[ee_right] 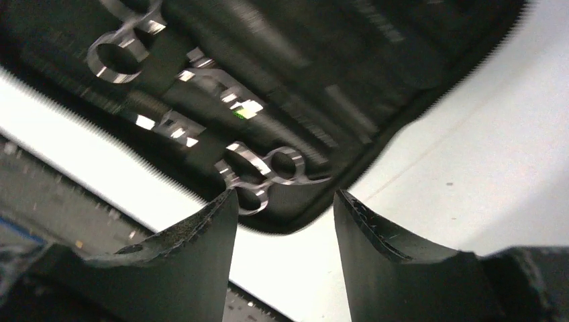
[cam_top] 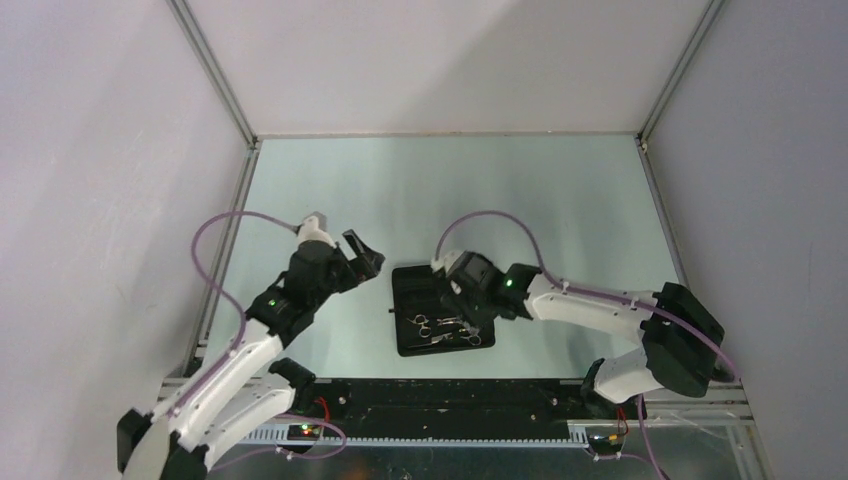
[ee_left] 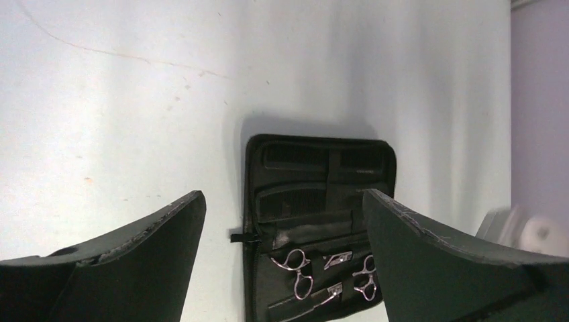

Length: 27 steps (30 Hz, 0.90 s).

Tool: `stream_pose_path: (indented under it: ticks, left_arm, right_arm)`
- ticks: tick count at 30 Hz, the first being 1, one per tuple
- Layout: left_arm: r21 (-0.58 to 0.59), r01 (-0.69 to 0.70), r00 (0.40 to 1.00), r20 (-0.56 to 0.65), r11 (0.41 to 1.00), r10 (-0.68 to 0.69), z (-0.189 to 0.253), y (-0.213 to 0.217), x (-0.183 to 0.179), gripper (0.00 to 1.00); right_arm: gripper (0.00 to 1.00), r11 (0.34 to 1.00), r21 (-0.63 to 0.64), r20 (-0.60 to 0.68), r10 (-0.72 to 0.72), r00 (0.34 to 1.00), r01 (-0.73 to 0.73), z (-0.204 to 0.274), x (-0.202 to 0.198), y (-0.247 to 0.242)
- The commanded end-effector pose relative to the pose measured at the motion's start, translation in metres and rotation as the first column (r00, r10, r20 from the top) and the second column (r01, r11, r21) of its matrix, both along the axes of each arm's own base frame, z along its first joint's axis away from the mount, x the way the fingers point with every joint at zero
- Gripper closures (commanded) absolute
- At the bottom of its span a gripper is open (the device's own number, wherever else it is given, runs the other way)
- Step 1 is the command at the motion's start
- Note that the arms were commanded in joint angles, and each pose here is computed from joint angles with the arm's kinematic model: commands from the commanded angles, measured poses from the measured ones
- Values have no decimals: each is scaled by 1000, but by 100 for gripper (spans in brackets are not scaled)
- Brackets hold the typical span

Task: Sort the hair-cutting tools

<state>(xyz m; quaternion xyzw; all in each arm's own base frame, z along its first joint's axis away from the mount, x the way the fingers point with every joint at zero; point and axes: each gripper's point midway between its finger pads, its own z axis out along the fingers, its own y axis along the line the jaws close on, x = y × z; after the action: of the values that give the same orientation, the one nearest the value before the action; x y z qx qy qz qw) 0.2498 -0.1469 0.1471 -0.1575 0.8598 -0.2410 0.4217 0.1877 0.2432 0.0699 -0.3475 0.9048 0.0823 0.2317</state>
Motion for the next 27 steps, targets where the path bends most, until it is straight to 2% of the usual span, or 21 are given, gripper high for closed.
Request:
stream_pose_path:
  ticks: [1,6,14,20,24,27]
  left_arm:
    - [54,-82,996,39,995,80,3,38,-12,6]
    - [77,-131,990,64,988,126,3,60,-21,4]
    - [81,-138,989,62,987,133,-3,68,-30,4]
    - [79,-123,991,61,989,119,-3,65,-28,4]
    - [72,-108,993,63,992,104,1,62,-26,4]
    - [74,-104,993,63,992,100,1,61,-26,4]
  right_arm:
    - [41,981,-116,7,159,987,-157,-4,-41,1]
    - [40,936,-179,-30,303,953,-303,-18,-74,12]
    - [40,889,-295,-68,345,936,-349,-37,-71,7]
    - [41,911,-364,35,219,975,-192,-38,-29,-9]
    - [42,962,-273,93,24,995,2,-34,19,-14]
    - [42,969,-201,135,-117,984,143,-28,62,-26]
